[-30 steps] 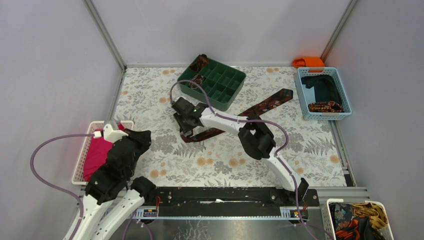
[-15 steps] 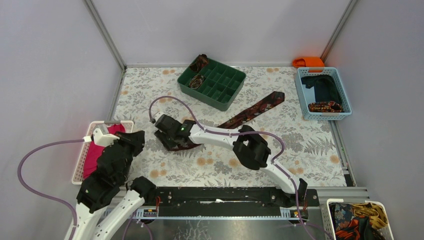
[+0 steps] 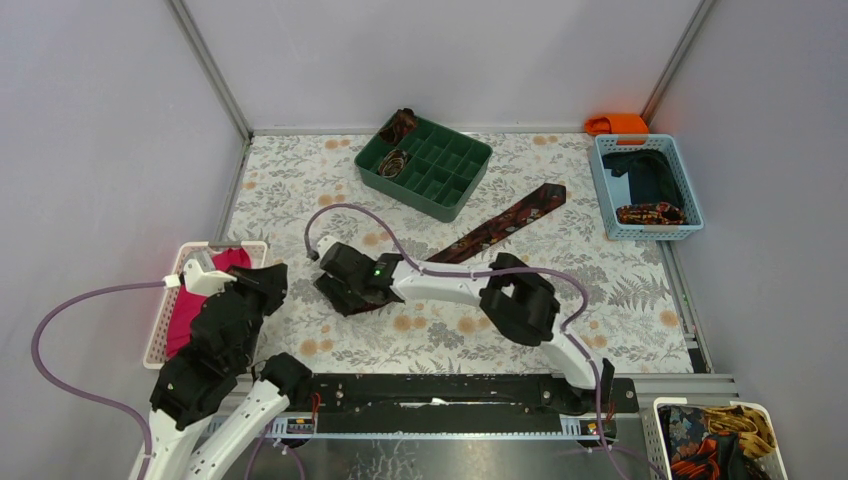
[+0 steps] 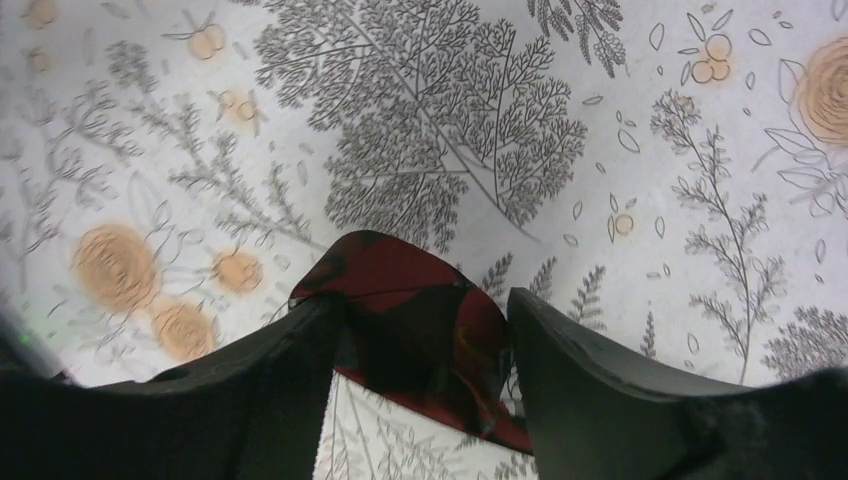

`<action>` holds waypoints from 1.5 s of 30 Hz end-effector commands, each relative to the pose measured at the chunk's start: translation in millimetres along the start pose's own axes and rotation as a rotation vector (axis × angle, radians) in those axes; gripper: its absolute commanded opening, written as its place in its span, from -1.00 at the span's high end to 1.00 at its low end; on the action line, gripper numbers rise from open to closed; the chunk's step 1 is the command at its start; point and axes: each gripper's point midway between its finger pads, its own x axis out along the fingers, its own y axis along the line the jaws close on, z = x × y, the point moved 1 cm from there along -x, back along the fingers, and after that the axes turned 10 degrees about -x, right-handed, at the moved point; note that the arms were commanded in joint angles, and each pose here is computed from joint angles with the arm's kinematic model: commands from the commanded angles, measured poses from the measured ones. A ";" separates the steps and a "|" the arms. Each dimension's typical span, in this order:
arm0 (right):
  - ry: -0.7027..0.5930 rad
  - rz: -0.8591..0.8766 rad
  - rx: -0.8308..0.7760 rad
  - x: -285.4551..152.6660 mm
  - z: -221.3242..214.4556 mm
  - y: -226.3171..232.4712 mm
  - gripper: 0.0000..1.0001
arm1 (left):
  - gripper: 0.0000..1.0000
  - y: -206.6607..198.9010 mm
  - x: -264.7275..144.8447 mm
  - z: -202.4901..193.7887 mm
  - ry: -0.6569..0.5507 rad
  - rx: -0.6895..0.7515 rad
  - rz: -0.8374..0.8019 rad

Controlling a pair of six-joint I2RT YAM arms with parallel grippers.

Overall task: Roll the ties
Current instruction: Flatten out the tie at the center of the board.

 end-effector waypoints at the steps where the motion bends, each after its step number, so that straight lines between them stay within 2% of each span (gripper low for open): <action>1: -0.221 0.005 -0.007 -64.6 57.9 7.4 -0.42 | 0.62 0.3 -4.7 10.0 -0.033 -0.006 0.003; 4: -0.235 -0.022 -0.005 -79.5 55.6 1.0 -0.52 | 0.62 2.9 -0.7 5.9 -0.029 -0.008 0.016; 8: -0.252 -0.019 -0.003 -93.6 51.7 -1.0 -0.52 | 0.62 3.0 4.3 -0.5 -0.013 -0.002 0.023; 13: -0.221 -0.071 0.012 -87.2 42.0 -8.9 -0.47 | 0.63 3.7 3.8 5.3 -0.040 -0.009 0.032; 18: -0.209 0.011 0.032 -77.1 46.0 12.1 -0.48 | 0.63 -1.2 -10.0 33.1 -0.119 -0.036 0.041; 28: -0.160 0.021 -0.043 -51.3 48.0 63.4 -0.47 | 0.63 -17.9 -32.8 73.7 -0.209 -0.061 0.030; 38: -0.067 0.046 -0.024 -32.2 20.9 76.4 -0.43 | 0.61 -15.6 -38.2 76.1 -0.212 -0.055 0.013; 45: -0.019 0.122 -0.053 -33.3 -3.2 110.8 -0.39 | 0.60 -16.6 -38.4 73.4 -0.196 -0.049 0.004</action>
